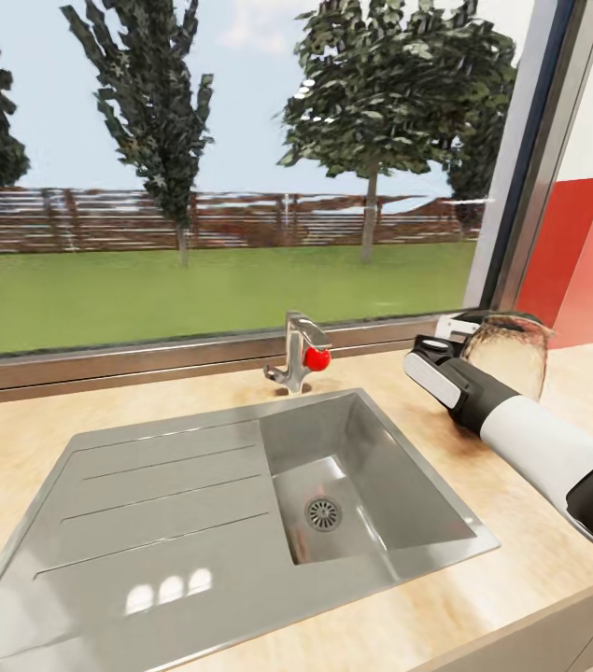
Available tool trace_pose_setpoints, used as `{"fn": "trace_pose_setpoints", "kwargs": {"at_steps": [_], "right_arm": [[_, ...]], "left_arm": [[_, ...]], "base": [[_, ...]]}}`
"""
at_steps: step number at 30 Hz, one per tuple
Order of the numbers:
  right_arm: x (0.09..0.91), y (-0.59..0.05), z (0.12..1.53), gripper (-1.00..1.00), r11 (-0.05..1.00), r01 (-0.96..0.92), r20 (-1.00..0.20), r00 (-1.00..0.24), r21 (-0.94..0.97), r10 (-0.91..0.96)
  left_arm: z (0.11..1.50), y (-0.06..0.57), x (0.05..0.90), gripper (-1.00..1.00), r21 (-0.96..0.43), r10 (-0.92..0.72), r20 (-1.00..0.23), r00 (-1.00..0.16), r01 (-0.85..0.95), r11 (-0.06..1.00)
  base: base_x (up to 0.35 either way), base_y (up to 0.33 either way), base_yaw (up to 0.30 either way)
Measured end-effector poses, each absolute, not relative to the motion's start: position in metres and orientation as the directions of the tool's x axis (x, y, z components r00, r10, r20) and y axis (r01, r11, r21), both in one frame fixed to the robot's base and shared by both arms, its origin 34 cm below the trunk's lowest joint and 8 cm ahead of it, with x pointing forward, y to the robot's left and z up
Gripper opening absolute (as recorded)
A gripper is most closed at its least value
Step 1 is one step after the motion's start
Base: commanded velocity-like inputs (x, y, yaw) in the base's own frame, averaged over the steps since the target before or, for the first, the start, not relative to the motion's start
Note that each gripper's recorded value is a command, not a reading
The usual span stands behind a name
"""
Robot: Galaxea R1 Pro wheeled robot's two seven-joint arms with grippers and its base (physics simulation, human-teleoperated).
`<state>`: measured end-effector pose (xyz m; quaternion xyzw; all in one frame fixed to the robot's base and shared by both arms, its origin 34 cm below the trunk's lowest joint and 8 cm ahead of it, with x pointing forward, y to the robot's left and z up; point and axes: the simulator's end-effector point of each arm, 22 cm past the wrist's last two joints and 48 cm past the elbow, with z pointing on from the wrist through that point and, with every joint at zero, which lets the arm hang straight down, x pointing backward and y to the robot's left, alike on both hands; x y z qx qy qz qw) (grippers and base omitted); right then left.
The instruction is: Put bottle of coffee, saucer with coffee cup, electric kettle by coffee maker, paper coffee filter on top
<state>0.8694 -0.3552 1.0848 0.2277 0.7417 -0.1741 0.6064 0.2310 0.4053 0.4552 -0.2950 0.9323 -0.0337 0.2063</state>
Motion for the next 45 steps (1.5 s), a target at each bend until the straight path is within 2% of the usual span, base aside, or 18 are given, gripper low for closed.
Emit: {"fn": "trace_pose_setpoints", "kwargs": {"at_steps": [12,20,33,38,45], "right_arm": [[0.872,-0.337,1.112,-1.0,0.871,0.487,-0.987,-0.097,0.063,0.126],[0.876,-0.315,1.134,-1.0,0.92,0.382,-0.991,-0.054,0.091,0.12],[0.89,-0.305,1.145,-1.0,0.992,0.092,-0.995,-0.043,0.084,0.088],[0.887,-0.304,1.15,-1.0,0.998,-0.056,-0.999,-0.028,0.026,0.024],[0.883,-0.29,1.146,-1.0,0.985,-0.168,-0.999,-0.019,-0.041,-0.045]], "left_arm": [[0.455,0.405,0.231,1.0,-0.185,-0.564,-0.365,-0.74,-0.536,0.823],[0.455,0.405,0.231,1.0,-0.185,-0.565,-0.365,-0.74,-0.537,0.823],[0.455,0.405,0.231,1.0,-0.186,-0.566,-0.365,-0.739,-0.538,0.822],[0.455,0.405,0.231,1.0,-0.187,-0.567,-0.365,-0.738,-0.539,0.821],[0.455,0.406,0.231,1.0,-0.186,-0.565,-0.365,-0.74,-0.536,0.823]], "base": [[0.0,0.0,0.0],[0.0,0.0,0.0],[0.0,0.0,0.0],[0.0,0.0,0.0],[0.0,0.0,0.0]]}}
